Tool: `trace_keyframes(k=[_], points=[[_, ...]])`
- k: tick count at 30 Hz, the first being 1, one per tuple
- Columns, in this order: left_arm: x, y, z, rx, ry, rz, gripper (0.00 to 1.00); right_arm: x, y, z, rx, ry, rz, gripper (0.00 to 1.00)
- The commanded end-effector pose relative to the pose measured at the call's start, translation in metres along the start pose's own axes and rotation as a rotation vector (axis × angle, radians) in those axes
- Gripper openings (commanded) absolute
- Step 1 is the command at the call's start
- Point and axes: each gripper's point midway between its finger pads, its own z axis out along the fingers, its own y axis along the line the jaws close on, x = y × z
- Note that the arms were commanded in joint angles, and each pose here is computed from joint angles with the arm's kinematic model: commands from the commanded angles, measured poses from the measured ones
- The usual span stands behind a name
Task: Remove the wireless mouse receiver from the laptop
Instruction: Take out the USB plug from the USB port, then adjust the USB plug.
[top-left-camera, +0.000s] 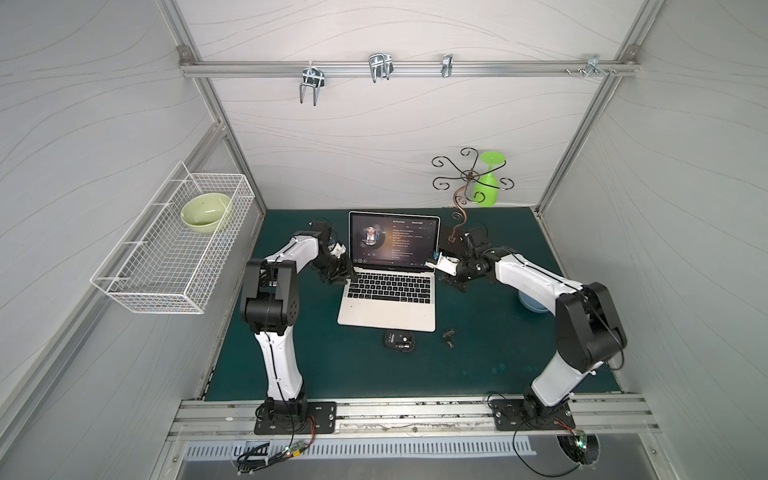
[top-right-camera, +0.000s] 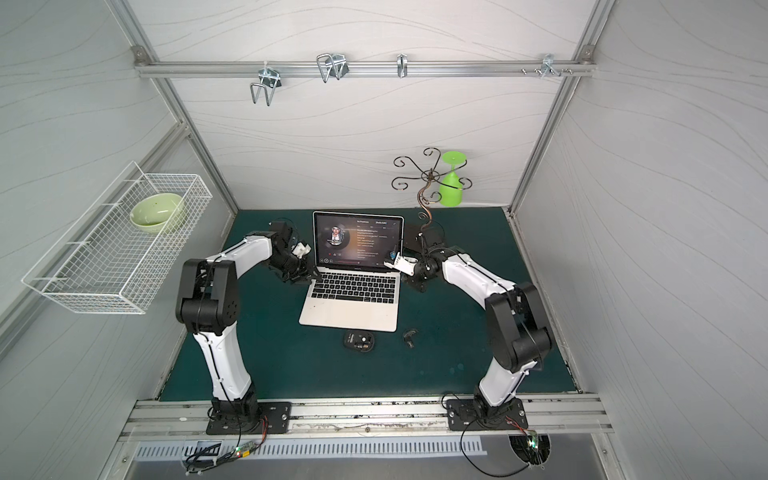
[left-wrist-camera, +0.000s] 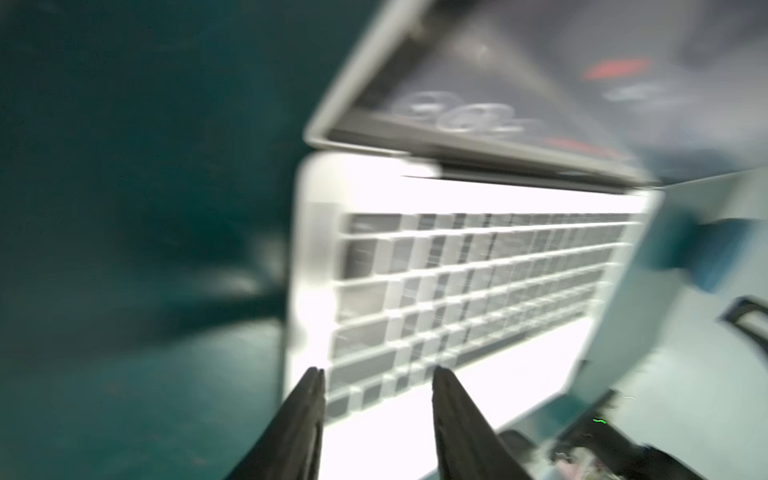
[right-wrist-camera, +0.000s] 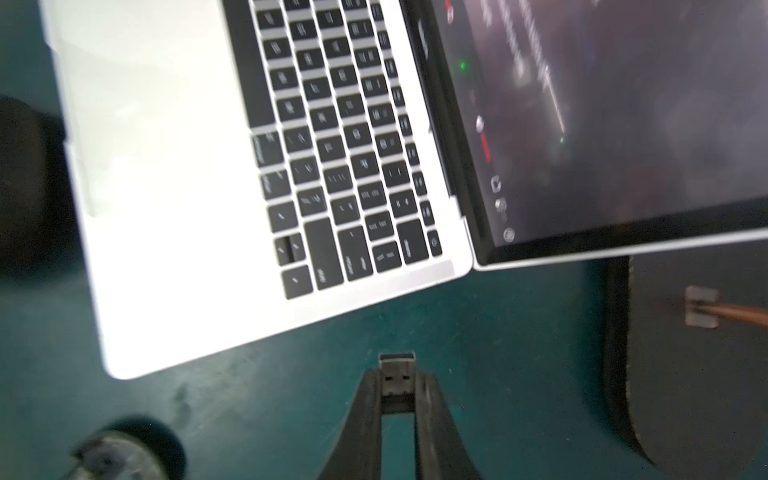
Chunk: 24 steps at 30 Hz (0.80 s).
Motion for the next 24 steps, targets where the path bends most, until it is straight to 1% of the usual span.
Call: trace_keyframes(k=[1,3,5,7,9,12,14,18,20,24], points=[[-0.001,-0.088,-0.053,0.329,-0.122,0.073,0.49,-0.031,0.027,-0.029,-0.012,-0.067,0.018,0.07],[0.011,-0.107,-0.069,0.4,-0.153,0.087,0.51,-0.048,0.04,-0.047,-0.011,-0.124,0.015,0.07],[0.028,-0.124,-0.084,0.47,-0.165,0.111,0.53,-0.061,0.062,-0.063,-0.029,-0.183,-0.024,0.07],[0.048,-0.142,-0.093,0.527,-0.165,0.151,0.54,-0.068,0.085,-0.075,-0.044,-0.219,-0.07,0.08],[0.072,-0.157,-0.098,0.554,-0.151,0.207,0.56,-0.071,0.102,-0.087,-0.057,-0.246,-0.098,0.08],[0.104,-0.17,-0.097,0.573,-0.109,0.245,0.57,-0.076,0.111,-0.104,-0.033,-0.273,-0.103,0.08],[0.12,-0.178,-0.095,0.588,-0.095,0.273,0.57,-0.079,0.118,-0.114,-0.035,-0.3,-0.114,0.08],[0.14,-0.196,-0.093,0.595,-0.077,0.322,0.58,-0.08,0.132,-0.115,-0.039,-0.29,-0.167,0.08],[0.151,-0.203,-0.09,0.578,-0.058,0.352,0.58,-0.082,0.136,-0.113,-0.036,-0.274,-0.193,0.09],[0.157,-0.21,-0.086,0.557,-0.05,0.375,0.55,-0.085,0.139,-0.109,-0.025,-0.255,-0.228,0.09]])
